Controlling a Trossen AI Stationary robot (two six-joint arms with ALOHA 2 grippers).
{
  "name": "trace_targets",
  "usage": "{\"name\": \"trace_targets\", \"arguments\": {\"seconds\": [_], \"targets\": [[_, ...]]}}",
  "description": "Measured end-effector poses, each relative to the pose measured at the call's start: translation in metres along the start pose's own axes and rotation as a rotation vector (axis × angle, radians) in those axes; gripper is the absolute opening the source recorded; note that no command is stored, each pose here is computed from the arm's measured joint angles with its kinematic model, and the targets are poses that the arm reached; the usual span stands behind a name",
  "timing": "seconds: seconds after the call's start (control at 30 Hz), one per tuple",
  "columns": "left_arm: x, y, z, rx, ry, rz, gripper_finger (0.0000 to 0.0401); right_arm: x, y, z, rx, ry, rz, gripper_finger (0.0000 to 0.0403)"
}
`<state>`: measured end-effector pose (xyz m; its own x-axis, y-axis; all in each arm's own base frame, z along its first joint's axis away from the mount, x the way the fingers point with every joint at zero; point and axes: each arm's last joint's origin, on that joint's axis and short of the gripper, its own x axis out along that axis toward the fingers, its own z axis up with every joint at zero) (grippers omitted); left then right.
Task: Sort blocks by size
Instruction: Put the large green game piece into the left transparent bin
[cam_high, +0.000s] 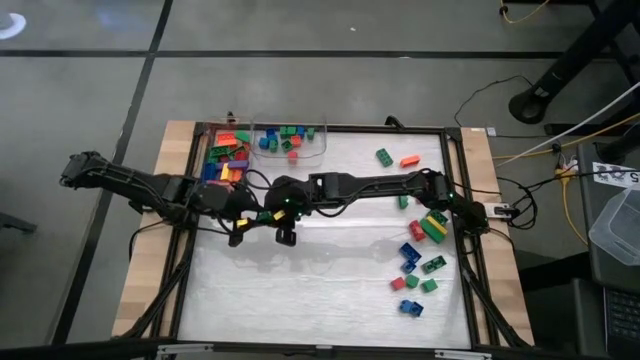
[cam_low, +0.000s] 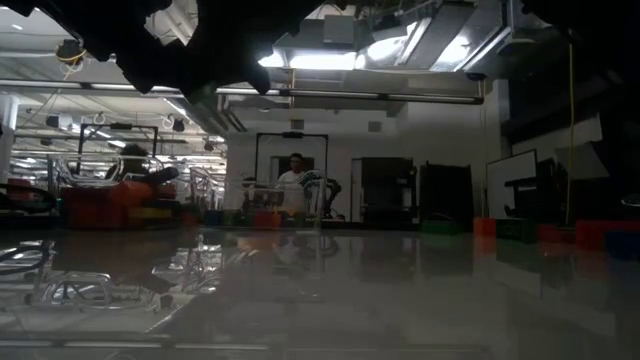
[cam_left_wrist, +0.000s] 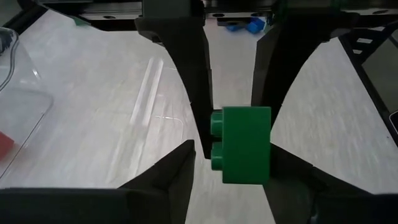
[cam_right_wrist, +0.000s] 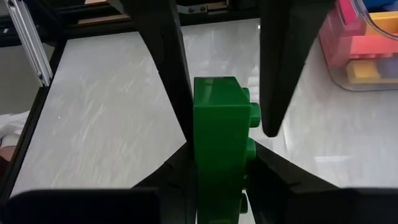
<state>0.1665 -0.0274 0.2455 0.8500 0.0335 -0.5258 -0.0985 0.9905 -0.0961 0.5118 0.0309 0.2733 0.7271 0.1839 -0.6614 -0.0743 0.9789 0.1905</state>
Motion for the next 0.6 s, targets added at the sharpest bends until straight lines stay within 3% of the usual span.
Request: {"name": "trace_targets", "arguments": {"seconds": [0.2,0.6], "targets": [[-0.0001,0.0001,0.0,-0.014,0.0,0.0,0.0077,-0.0001,-0.0005,-0.0002,-0.004,0.001,-0.015,0.0104],[-0.0004,0.0002,0.0,-0.049,-0.002,0.004,0.0076,-0.0001,-0.0006,-0.0005,-0.002,0.004,-0.021,0.0105]]}}
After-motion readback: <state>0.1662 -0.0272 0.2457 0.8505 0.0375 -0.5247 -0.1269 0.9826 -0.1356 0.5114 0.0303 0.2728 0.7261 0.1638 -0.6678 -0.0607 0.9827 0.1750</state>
